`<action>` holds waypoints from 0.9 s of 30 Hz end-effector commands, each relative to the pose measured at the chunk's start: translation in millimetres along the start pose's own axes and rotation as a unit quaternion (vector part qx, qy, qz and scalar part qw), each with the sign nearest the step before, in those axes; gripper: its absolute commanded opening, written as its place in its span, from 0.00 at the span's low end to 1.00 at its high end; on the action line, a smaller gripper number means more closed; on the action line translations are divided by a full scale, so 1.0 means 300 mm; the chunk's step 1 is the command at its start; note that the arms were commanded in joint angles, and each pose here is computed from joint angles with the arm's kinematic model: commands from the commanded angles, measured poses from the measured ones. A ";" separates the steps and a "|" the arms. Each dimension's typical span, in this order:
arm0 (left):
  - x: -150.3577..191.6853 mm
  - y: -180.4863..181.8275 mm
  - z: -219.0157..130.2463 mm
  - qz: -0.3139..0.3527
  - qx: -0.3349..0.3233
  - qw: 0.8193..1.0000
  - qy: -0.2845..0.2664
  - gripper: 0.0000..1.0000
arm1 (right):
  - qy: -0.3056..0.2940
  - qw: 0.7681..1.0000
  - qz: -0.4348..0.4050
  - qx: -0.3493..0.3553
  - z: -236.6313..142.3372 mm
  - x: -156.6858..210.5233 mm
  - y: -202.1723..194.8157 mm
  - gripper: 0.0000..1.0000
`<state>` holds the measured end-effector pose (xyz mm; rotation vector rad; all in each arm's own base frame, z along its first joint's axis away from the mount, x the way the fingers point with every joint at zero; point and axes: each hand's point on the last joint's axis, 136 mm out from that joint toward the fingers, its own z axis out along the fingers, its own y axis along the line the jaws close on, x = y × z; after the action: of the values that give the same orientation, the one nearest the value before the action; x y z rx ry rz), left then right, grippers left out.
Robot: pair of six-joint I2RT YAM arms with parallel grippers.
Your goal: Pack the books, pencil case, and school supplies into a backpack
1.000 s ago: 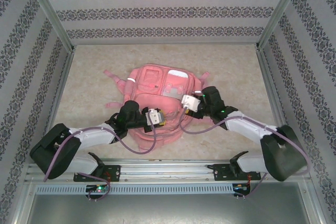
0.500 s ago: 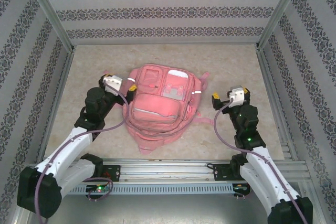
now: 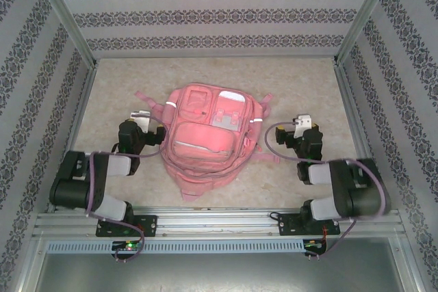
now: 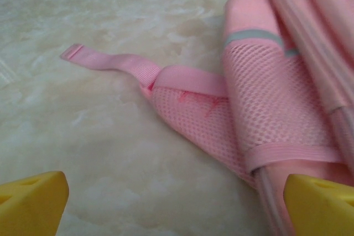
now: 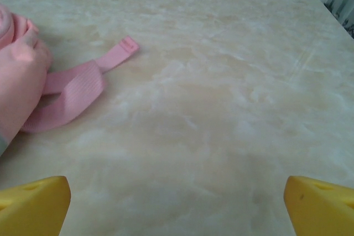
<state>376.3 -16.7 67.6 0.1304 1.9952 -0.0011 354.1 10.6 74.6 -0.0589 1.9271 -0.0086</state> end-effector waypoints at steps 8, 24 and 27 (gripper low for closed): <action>-0.094 0.048 0.030 -0.028 -0.014 0.998 -0.059 0.99 | -0.039 0.994 0.047 0.089 0.083 -0.150 -0.099 0.98; -0.090 0.051 0.036 -0.029 -0.018 0.998 -0.049 0.99 | -0.039 0.995 0.044 0.085 0.086 -0.150 -0.095 0.98; -0.090 0.052 0.036 -0.029 -0.018 0.998 -0.049 0.99 | -0.039 0.995 0.046 0.084 0.086 -0.150 -0.098 0.98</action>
<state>390.7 -7.8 75.0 0.0697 1.9448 -0.0071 392.9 -16.3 101.4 0.1175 1.8677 -0.1189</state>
